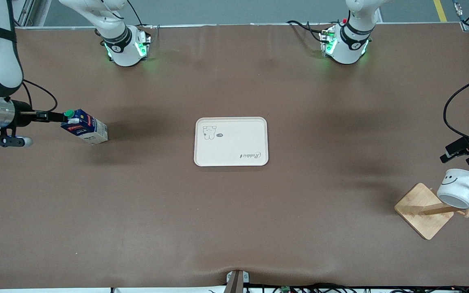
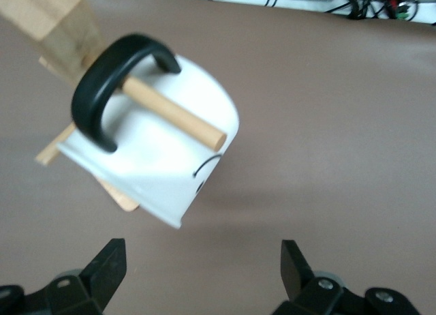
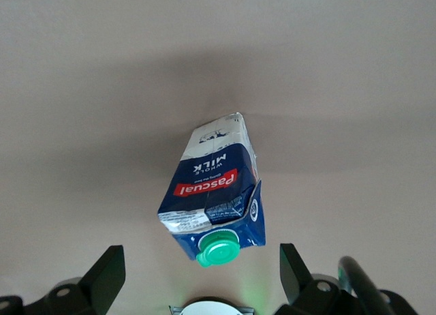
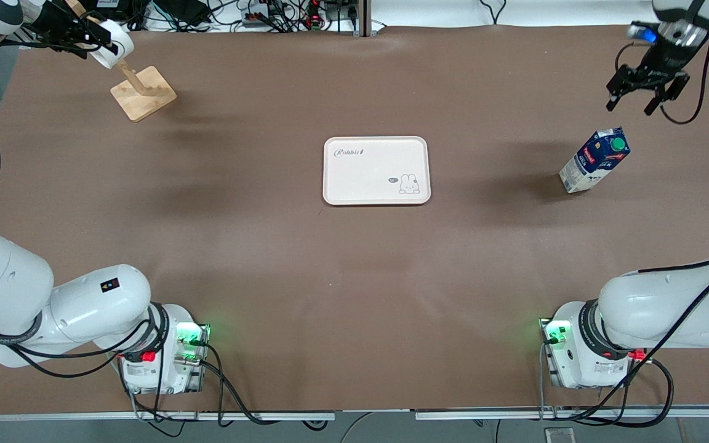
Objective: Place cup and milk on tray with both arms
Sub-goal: 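Close the right gripper on the milk carton while the left gripper grasps the mug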
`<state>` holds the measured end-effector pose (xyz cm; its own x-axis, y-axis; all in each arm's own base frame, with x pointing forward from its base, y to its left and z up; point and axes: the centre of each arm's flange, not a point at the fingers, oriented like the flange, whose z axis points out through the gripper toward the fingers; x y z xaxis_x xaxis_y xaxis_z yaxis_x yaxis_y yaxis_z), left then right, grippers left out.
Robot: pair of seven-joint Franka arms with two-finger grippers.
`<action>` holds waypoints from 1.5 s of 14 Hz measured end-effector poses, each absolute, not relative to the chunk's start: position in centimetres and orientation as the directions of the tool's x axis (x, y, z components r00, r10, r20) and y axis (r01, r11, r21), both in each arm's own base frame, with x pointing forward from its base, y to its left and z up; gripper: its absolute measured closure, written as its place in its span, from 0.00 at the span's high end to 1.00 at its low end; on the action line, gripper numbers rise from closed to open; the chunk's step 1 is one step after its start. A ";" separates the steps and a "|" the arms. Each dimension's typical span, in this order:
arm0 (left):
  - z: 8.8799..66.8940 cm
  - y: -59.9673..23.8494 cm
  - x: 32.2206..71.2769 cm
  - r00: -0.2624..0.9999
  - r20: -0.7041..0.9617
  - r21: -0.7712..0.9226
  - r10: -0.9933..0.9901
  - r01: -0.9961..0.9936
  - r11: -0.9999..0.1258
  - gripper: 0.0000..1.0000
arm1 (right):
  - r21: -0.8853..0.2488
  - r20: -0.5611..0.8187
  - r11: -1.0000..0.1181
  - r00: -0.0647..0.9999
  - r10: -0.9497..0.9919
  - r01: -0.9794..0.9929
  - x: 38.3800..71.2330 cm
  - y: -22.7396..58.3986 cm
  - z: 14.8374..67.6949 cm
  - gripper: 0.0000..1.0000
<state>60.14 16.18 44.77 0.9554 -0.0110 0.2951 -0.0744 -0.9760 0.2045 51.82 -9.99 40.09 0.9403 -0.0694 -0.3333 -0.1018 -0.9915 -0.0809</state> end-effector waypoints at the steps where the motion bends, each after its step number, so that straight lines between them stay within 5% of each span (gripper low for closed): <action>1: 44.6 16.4 60.3 0.950 0.312 0.202 -0.028 -0.095 -0.975 1.00 | -0.082 -0.331 -0.992 0.941 -0.067 -0.100 51.4 -9.9 39.4 1.00; 11: 43.0 17.9 60.9 0.911 0.406 0.227 -0.071 -0.176 -0.958 0.89 | -0.099 -0.279 -0.994 0.958 0.069 0.043 49.9 -8.4 35.1 1.00; 16: 40.8 18.9 61.1 0.902 0.424 0.241 -0.080 -0.197 -0.950 0.69 | -0.097 -0.273 -0.993 0.958 0.092 0.067 49.7 -8.6 34.7 1.00; 18: 40.9 18.9 61.1 0.902 0.425 0.239 -0.079 -0.196 -0.951 0.49 | -0.097 -0.271 -0.993 0.958 0.097 0.073 49.4 -8.7 34.1 1.00; 21: 40.9 18.8 61.2 0.901 0.427 0.239 -0.081 -0.199 -0.951 0.35 | -0.096 -0.271 -0.993 0.958 0.095 0.072 49.0 -9.0 33.4 1.00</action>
